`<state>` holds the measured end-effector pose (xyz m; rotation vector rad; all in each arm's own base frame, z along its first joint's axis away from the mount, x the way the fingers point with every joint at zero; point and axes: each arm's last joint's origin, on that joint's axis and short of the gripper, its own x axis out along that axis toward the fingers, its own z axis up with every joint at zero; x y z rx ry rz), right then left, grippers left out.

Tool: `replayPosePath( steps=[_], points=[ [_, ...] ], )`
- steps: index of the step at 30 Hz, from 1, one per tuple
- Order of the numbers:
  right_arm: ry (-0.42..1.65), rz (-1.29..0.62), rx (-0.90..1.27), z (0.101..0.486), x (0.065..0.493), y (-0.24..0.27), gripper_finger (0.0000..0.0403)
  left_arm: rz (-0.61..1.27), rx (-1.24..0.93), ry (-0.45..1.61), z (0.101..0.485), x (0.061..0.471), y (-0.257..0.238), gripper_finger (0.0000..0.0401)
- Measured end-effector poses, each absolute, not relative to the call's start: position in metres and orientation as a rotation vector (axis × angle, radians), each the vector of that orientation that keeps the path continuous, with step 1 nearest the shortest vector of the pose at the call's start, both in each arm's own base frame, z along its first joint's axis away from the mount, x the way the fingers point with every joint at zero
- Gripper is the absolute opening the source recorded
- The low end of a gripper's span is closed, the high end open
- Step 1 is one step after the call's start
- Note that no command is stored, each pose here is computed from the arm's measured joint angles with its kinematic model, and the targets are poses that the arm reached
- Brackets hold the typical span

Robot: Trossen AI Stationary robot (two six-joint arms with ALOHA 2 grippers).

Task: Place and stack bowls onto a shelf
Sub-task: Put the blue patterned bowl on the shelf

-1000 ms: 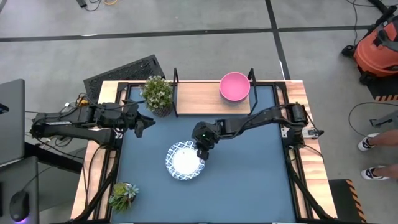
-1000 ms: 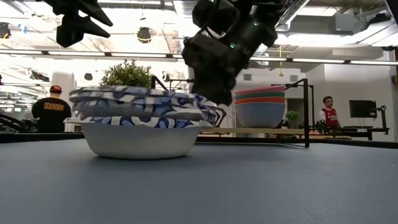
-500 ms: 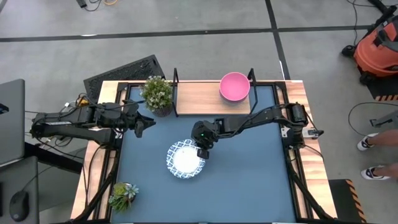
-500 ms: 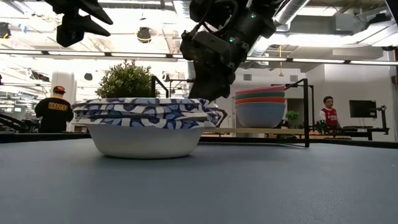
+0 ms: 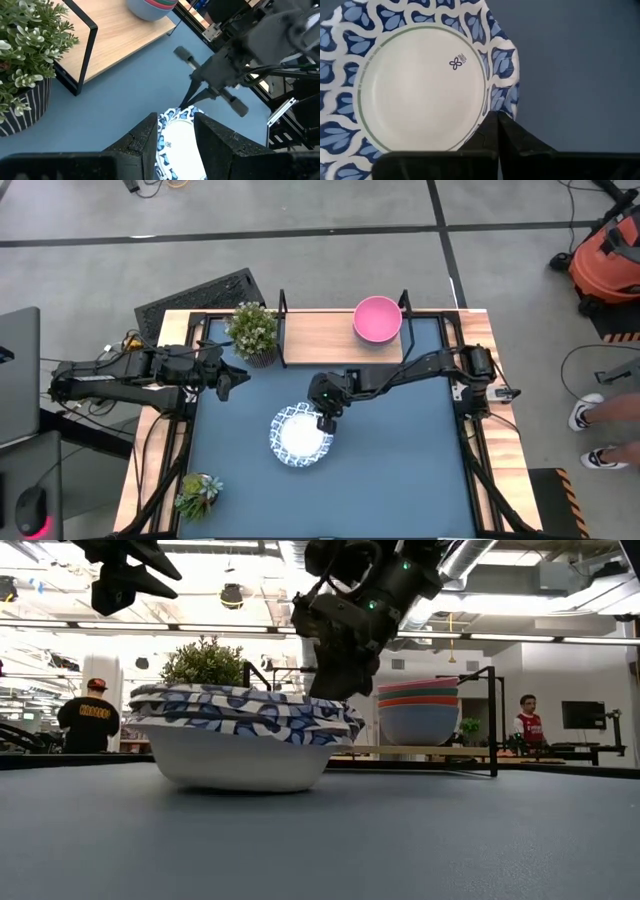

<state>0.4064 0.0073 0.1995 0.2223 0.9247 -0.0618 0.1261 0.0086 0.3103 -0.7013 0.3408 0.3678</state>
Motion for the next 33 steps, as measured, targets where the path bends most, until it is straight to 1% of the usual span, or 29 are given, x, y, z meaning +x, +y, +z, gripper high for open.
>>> replayPosePath(
  steps=[8, 11, 16, 20, 23, 28, 33],
  points=[
    [0.846, -0.086, 0.194, 0.253, 0.414, -0.012, 0.0016, 0.368, -0.702, 0.341, 0.31, 0.126, 0.009, 0.0112],
    [0.875, -0.105, 0.17, 0.271, 0.413, -0.027, 0.0016, 0.368, -0.702, 0.34, 0.31, 0.126, 0.009, 0.0112],
    [0.918, -0.174, 0.1, 0.296, 0.404, -0.07, 0.0016, 0.368, -0.703, 0.34, 0.31, 0.126, 0.009, 0.0112],
    [0.964, -0.231, 0.065, 0.313, 0.389, -0.113, 0.0016, 0.368, -0.705, 0.34, 0.31, 0.126, 0.009, 0.0112],
    [0.968, -0.288, 0.062, 0.32, 0.375, -0.149, 0.0016, 0.368, -0.705, 0.34, 0.31, 0.126, 0.009, 0.0112],
    [0.899, -0.396, 0.103, 0.328, 0.353, -0.205, 0.0016, 0.368, -0.705, 0.34, 0.31, 0.126, 0.009, 0.0112],
    [0.838, -0.419, 0.151, 0.321, 0.347, -0.237, 0.0016, 0.381, -0.7, 0.336, 0.31, 0.126, 0.009, 0.0112]
  ],
)
